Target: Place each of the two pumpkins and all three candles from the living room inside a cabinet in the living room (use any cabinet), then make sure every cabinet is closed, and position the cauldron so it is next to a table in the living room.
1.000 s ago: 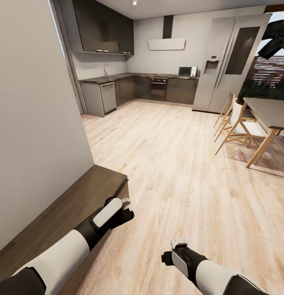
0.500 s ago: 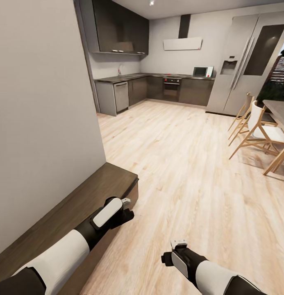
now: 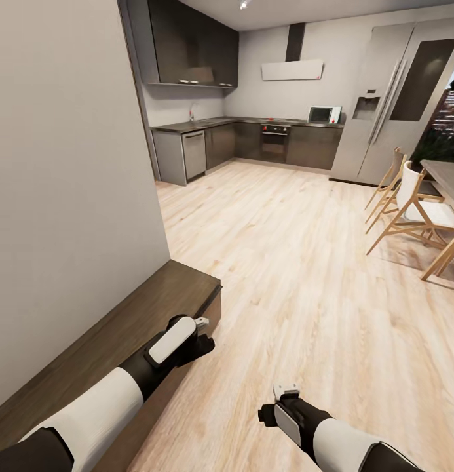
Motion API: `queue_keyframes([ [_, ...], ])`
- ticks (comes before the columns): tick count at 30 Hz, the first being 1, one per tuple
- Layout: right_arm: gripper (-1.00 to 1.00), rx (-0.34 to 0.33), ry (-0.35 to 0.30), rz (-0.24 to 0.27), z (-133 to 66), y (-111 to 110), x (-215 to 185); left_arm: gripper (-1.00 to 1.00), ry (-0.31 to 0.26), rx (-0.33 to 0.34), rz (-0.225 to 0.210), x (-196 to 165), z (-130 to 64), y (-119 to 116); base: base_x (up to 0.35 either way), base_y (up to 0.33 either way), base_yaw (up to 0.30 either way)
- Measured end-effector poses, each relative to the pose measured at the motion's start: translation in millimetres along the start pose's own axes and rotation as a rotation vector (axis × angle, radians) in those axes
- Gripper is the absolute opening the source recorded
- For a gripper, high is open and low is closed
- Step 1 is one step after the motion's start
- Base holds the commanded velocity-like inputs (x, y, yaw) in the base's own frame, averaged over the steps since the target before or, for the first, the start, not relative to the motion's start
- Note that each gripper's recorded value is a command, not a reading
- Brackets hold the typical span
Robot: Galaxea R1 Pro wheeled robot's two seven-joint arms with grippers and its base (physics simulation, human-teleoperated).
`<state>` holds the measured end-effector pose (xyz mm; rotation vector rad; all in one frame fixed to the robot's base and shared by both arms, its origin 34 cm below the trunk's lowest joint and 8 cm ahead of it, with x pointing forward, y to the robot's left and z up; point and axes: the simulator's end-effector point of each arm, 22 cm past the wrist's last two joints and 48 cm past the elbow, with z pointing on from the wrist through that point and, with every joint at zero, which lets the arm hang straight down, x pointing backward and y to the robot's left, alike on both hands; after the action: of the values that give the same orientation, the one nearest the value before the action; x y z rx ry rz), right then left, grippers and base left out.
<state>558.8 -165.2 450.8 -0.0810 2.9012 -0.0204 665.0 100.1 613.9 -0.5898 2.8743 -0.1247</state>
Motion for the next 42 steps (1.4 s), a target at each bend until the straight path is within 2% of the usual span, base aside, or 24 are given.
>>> queue_keyframes([
  [8,1.0,-0.001,0.0,0.001,0.0,0,0,1.0,0.005,-0.019,0.002,0,2.4,7,0.0,0.0,0.0],
  [18,1.0,-0.001,0.0,0.0,17.8,1,6,1.0,0.003,-0.067,0.003,4,20.7,22,0.0,0.0,0.0],
  [26,1.0,-0.001,-0.001,0.001,32.3,1,12,1.0,0.003,-0.069,0.003,9,35.4,25,0.0,0.0,0.0],
  [31,1.0,-0.001,-0.001,0.001,41.5,1,15,1.0,0.005,-0.038,0.008,15,41.2,15,0.0,0.0,0.0],
  [33,1.0,-0.001,-0.001,0.001,45.2,1,17,1.0,0.005,-0.004,0.011,17,42.1,4,0.0,0.0,0.0],
  [35,1.0,-0.001,0.0,0.001,49.0,2,19,1.0,-0.003,0.062,0.014,17,40.3,-14,0.0,0.0,0.0],
  [38,1.0,-0.002,0.009,0.001,56.0,2,29,1.0,-0.029,0.299,0.028,13,15.4,-73,0.0,0.0,0.0],
  [40,1.0,-0.002,0.011,0.001,59.9,3,32,1.0,-0.023,0.44,0.027,16,-2.6,-105,0.0,0.0,0.0],
  [41,1.0,-0.002,0.012,0.001,61.9,3,33,1.0,-0.014,0.502,0.023,19,-10.6,-118,0.0,0.0,0.0],
  [42,1.0,-0.002,0.012,0.001,63.8,3,34,1.0,-0.008,0.532,0.02,21,-13.2,-123,0.0,0.0,0.0],
])
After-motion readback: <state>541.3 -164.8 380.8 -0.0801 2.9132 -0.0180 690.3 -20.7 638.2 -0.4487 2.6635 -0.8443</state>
